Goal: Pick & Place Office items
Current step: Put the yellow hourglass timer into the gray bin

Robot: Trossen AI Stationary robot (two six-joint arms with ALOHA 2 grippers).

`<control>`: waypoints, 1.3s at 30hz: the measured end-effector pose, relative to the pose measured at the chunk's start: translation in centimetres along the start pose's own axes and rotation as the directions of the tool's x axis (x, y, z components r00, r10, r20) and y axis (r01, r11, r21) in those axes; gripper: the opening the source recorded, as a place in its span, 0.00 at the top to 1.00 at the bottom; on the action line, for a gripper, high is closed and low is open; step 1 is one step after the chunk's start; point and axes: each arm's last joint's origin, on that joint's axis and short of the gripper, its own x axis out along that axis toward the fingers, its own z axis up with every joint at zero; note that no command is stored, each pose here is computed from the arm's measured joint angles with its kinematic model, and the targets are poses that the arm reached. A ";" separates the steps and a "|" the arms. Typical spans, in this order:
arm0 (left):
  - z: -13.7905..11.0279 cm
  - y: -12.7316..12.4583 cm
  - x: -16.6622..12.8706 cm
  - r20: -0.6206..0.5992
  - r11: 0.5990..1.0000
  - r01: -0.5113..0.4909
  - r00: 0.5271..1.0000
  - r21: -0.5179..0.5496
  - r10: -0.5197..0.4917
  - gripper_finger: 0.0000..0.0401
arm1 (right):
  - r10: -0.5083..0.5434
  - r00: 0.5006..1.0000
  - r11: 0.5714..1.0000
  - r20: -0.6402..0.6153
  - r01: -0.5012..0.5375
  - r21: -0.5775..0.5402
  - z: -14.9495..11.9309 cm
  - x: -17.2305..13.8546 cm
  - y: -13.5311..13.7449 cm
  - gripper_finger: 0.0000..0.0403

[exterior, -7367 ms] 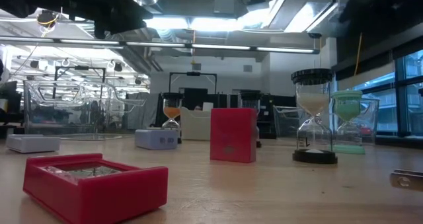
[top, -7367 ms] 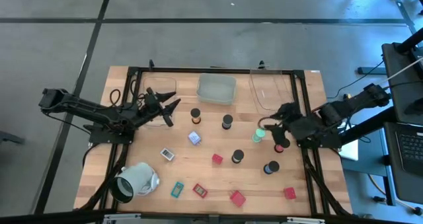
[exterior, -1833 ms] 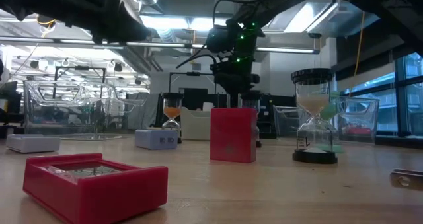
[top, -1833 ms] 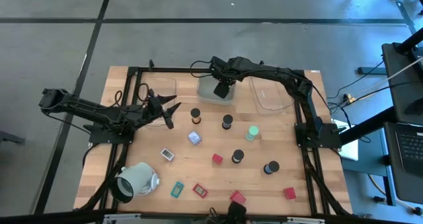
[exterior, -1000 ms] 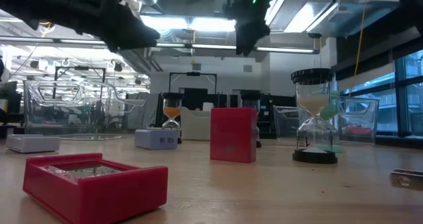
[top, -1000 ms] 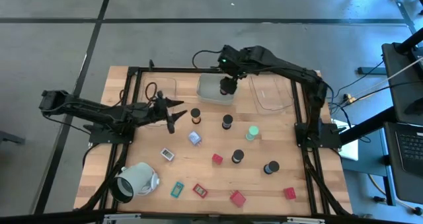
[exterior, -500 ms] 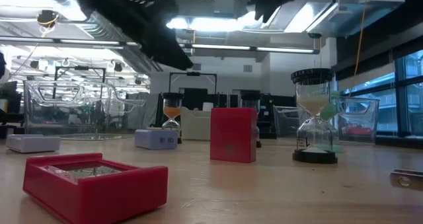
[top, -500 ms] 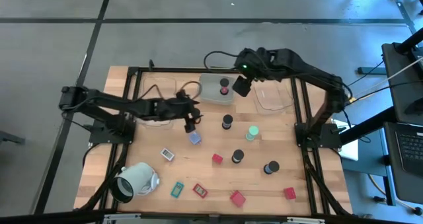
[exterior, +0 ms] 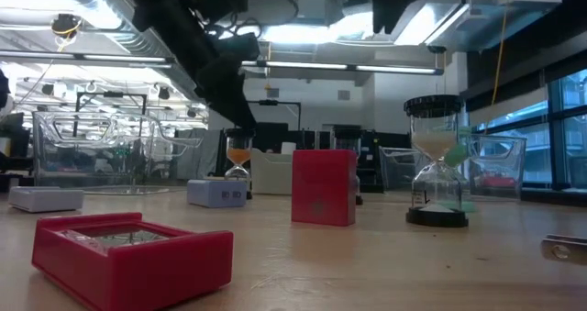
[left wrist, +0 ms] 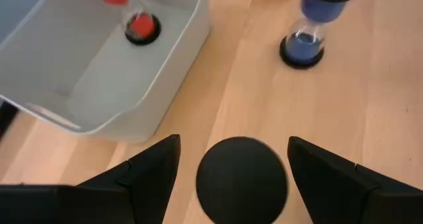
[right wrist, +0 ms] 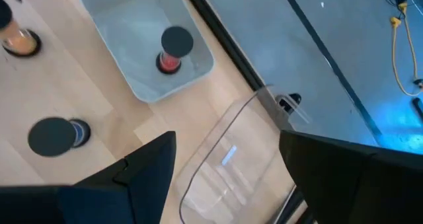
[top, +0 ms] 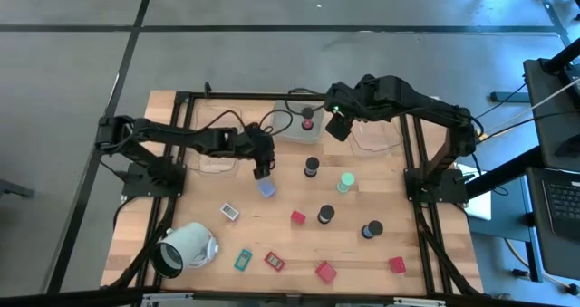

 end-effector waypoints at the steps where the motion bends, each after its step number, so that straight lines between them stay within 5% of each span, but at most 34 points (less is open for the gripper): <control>1: 0.0 0.2 0.0 -0.001 1.000 0.021 1.000 -0.012 -0.021 0.31 | -0.003 1.000 1.000 -0.011 0.003 -0.008 -0.1 0.3 0.2 0.32; 6: -0.1 0.5 0.4 -0.022 0.992 0.117 0.993 -0.050 -0.119 0.32 | -0.019 0.998 0.999 -0.052 0.017 -0.037 -0.6 1.3 0.8 0.32; 18: -1.2 0.4 2.2 -0.108 0.996 0.053 0.992 -0.077 -0.061 0.33 | -0.076 0.995 0.996 -0.070 0.072 -0.059 -1.0 2.3 1.1 0.32; 26: -1.1 0.4 2.0 -0.100 0.992 0.040 0.994 -0.119 -0.052 0.48 | -0.082 0.994 0.995 -0.067 0.078 -0.061 -0.9 2.3 1.1 0.32; 31: -1.0 0.5 1.9 -0.097 0.989 0.037 0.994 -0.143 -0.051 0.49 | -0.082 0.994 0.995 -0.067 0.078 -0.061 -0.9 2.3 1.1 0.32; 39: 1.0 1.3 -0.3 0.092 0.986 0.040 0.995 -0.163 -0.025 0.49 | -0.071 0.995 0.995 -0.072 0.067 -0.068 -1.1 2.1 1.1 0.32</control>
